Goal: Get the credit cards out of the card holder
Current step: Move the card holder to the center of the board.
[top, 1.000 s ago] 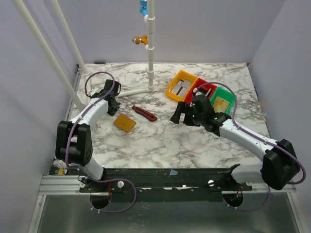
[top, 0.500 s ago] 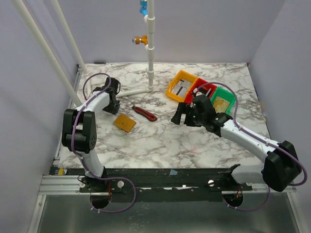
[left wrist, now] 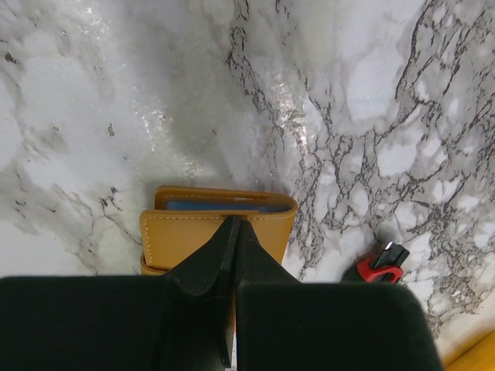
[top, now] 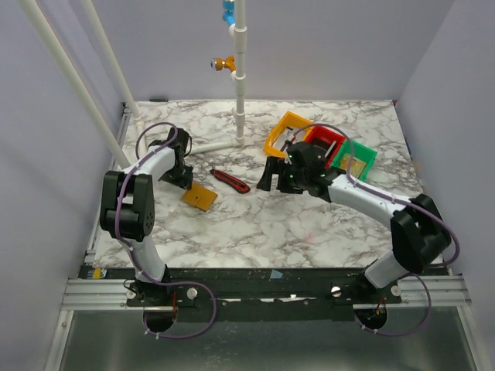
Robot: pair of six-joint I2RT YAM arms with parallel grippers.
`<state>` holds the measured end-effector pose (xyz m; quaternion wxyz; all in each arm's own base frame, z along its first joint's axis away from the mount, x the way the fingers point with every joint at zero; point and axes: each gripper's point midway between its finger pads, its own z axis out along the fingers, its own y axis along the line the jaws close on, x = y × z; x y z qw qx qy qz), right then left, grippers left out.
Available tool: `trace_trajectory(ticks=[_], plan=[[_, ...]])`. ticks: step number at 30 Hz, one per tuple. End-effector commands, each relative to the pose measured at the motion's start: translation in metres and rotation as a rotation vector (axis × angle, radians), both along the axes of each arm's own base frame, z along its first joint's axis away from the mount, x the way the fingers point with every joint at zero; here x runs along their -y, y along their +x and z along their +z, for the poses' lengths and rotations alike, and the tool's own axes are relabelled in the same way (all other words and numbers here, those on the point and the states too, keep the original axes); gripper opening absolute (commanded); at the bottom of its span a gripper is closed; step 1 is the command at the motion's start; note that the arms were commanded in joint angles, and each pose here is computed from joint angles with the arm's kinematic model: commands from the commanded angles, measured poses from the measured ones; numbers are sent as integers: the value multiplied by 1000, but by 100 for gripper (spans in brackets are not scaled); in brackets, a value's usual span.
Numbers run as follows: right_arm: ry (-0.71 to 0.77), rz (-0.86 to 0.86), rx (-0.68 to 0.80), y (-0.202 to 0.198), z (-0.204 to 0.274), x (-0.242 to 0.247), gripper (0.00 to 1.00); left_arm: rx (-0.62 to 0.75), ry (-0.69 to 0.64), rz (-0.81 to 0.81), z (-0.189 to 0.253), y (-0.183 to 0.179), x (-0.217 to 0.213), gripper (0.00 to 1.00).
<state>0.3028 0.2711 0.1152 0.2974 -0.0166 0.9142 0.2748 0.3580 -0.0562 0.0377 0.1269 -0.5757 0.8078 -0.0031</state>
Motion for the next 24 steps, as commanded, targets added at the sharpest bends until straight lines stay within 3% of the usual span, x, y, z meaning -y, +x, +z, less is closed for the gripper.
trace_trajectory(ticks=[1, 9, 17, 24], plan=[[33, 94, 48, 13, 5, -54, 96, -32, -34, -83, 3, -22, 6, 0], [29, 198, -21, -7, -38, -134, 88, -43, -48, -152, 0, -36, 14, 0], [107, 207, -120, -9, -70, -167, 56, -39, -49, -181, 0, -35, 16, 0], [203, 203, -147, -8, -73, -185, 56, -32, -54, -197, 0, -35, 17, 0]])
